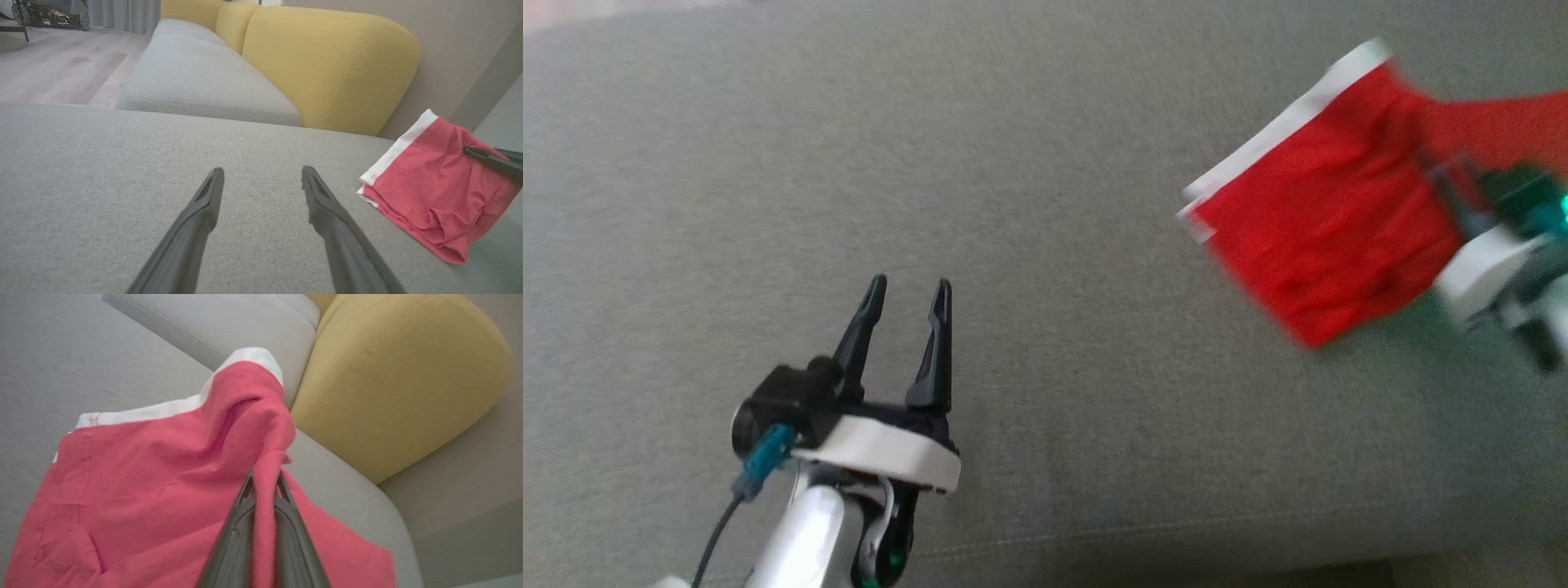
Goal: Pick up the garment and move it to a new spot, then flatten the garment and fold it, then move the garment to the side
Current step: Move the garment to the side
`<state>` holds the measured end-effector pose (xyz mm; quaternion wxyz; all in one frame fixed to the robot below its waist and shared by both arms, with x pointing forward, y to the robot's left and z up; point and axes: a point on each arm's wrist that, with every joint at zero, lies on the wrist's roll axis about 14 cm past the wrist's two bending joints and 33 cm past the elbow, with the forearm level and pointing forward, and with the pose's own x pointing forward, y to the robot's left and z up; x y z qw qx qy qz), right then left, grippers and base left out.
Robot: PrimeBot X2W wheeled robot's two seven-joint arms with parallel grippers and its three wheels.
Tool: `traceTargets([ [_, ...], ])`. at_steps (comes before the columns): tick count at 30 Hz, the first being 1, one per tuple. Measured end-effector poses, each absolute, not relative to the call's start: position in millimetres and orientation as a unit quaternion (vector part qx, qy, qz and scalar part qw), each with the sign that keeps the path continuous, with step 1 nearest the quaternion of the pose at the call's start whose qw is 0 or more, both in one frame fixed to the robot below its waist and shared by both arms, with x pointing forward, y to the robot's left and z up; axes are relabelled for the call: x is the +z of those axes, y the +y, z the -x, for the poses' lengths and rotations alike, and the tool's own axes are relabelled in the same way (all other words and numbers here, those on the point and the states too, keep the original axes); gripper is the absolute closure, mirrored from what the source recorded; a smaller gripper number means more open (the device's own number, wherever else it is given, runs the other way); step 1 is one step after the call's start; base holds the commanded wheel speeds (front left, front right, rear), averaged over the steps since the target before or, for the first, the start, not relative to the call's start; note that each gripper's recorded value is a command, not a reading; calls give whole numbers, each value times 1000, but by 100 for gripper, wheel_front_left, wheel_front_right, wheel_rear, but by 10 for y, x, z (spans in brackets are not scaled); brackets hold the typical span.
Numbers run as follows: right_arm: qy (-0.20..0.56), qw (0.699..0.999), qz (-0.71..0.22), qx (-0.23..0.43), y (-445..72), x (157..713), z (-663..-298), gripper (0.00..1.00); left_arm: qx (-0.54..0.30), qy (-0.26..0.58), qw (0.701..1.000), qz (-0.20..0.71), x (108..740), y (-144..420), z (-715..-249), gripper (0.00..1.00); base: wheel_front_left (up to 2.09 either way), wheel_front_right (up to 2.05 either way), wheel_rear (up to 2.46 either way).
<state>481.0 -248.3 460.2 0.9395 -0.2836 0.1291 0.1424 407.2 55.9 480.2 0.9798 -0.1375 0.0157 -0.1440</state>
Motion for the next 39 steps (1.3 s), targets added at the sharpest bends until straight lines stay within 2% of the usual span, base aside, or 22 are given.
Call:
traceTargets([
  [5,173,929,318,77,-3174,4666,-4906,100,-172,26,974,143,4684,372,-4257,0,0,0,0],
  [12,215,935,281,-19,-3766,4580,-4989,100,-182,39,971,149,4508,263,-4469,0,0,0,0],
  [15,230,936,261,-43,-3870,4467,-4973,100,-180,49,971,151,4416,264,-4492,0,0,0,0],
  [22,253,937,235,-46,-3747,4249,-5002,100,-179,60,970,150,4333,286,-4490,0,0,0,0],
  [23,254,937,235,-50,-3771,4248,-4998,69,-179,59,971,150,4336,289,-4493,0,0,0,0],
  [24,255,937,233,-57,-3807,4254,-4991,0,-179,57,971,149,4349,288,-4500,0,0,0,0],
  [33,235,940,233,-82,-3848,4442,-5005,0,-180,44,972,147,4477,293,-4481,0,0,0,0],
  [39,153,964,208,-59,-3450,4815,-5129,0,-172,21,974,148,4683,353,-4442,0,0,0,0],
])
